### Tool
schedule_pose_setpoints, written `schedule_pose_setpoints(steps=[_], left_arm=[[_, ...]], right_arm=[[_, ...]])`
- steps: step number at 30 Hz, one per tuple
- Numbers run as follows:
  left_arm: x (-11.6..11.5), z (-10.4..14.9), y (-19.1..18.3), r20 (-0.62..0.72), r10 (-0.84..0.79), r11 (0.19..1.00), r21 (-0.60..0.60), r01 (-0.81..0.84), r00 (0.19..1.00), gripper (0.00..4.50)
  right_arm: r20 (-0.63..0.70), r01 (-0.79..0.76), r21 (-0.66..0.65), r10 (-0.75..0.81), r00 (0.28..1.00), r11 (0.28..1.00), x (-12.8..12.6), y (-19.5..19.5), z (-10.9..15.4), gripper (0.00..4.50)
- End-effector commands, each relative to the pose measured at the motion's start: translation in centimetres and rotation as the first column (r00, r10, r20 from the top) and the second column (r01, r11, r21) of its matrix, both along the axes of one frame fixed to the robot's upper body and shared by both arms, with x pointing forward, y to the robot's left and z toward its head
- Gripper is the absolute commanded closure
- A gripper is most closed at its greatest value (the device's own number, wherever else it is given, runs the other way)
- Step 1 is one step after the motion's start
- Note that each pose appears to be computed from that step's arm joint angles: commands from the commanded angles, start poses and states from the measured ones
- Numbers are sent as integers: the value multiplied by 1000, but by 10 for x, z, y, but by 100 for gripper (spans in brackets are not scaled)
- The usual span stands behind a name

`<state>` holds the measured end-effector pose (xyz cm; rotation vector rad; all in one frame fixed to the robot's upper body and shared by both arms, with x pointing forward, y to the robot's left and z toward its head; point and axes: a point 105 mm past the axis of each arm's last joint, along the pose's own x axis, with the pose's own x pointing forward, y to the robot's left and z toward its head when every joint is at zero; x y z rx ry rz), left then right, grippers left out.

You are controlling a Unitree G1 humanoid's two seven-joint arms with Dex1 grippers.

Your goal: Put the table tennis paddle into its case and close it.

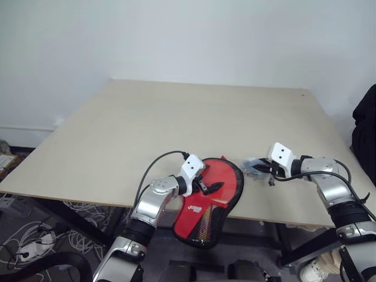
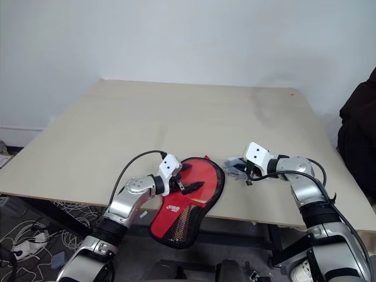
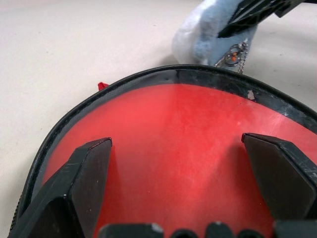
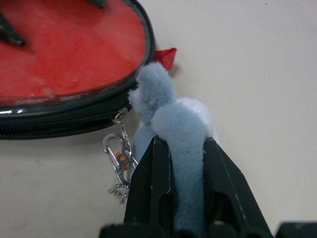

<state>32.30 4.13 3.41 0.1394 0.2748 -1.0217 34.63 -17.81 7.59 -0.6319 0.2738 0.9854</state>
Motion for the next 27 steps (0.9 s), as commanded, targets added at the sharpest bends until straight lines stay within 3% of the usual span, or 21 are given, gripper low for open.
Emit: schedule_pose_setpoints(steps=[1, 6, 16, 17, 21, 27], left_arm=[[-20, -55, 22, -198, 51, 993, 111, -30, 979, 0], [-21, -54, 22, -201, 47, 994, 109, -25, 979, 0], [-20, -54, 21, -201, 46, 994, 110, -25, 978, 0], [-20, -54, 21, -201, 46, 994, 110, -24, 978, 0], [-20, -54, 22, -201, 46, 993, 112, -24, 978, 0], [-19, -54, 21, -200, 47, 993, 116, -25, 979, 0]], right_arm=[[33, 41, -5, -41, 999, 999, 1, -19, 15, 423], [20, 62, -5, -62, 998, 998, -2, -24, 12, 423], [-16, 241, 14, -241, 971, 970, 23, -33, 10, 423], [-38, 238, 15, -238, 971, 971, 23, -32, 9, 361], [-98, 168, 23, -165, 981, 985, 15, -25, 15, 244], [-102, 23, 43, -18, 995, 999, 13, -18, 53, 72]])
